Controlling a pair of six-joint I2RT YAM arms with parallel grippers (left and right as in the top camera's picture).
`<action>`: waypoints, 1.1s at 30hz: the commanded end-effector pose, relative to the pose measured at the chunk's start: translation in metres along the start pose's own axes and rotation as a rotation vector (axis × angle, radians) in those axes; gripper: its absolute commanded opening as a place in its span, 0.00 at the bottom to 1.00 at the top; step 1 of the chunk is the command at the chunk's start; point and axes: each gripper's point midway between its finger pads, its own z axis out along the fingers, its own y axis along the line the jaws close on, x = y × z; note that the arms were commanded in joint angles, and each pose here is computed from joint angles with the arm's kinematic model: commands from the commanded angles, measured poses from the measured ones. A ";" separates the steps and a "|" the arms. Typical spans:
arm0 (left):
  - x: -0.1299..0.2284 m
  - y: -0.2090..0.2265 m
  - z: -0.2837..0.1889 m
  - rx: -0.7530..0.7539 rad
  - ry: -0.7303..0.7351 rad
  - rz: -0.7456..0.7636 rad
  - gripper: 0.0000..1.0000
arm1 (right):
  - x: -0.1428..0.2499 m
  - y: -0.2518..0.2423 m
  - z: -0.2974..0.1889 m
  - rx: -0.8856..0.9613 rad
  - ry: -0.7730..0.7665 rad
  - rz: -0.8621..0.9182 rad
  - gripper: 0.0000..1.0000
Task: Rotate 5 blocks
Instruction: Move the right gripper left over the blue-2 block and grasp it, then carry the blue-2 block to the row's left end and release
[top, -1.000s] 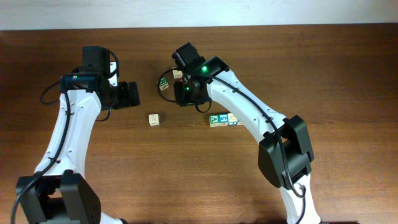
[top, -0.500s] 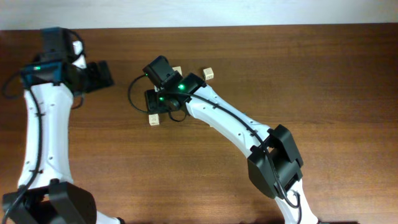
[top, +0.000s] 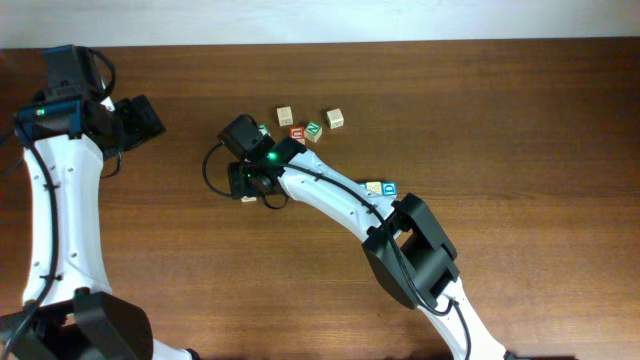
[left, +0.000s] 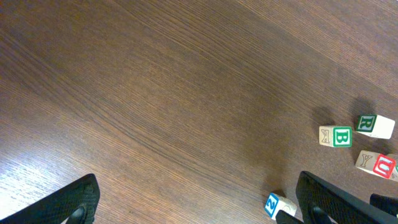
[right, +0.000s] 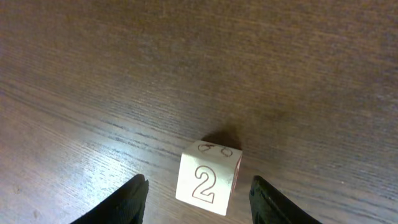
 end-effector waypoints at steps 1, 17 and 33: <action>-0.006 0.004 -0.005 -0.012 -0.021 -0.023 0.99 | -0.002 -0.002 0.011 0.020 -0.014 0.002 0.54; -0.006 0.004 -0.005 -0.012 -0.021 -0.023 0.99 | 0.015 -0.023 0.019 0.086 0.067 0.012 0.32; -0.006 0.004 -0.005 -0.012 -0.021 -0.023 0.99 | 0.025 -0.121 -0.020 0.331 0.241 0.115 0.29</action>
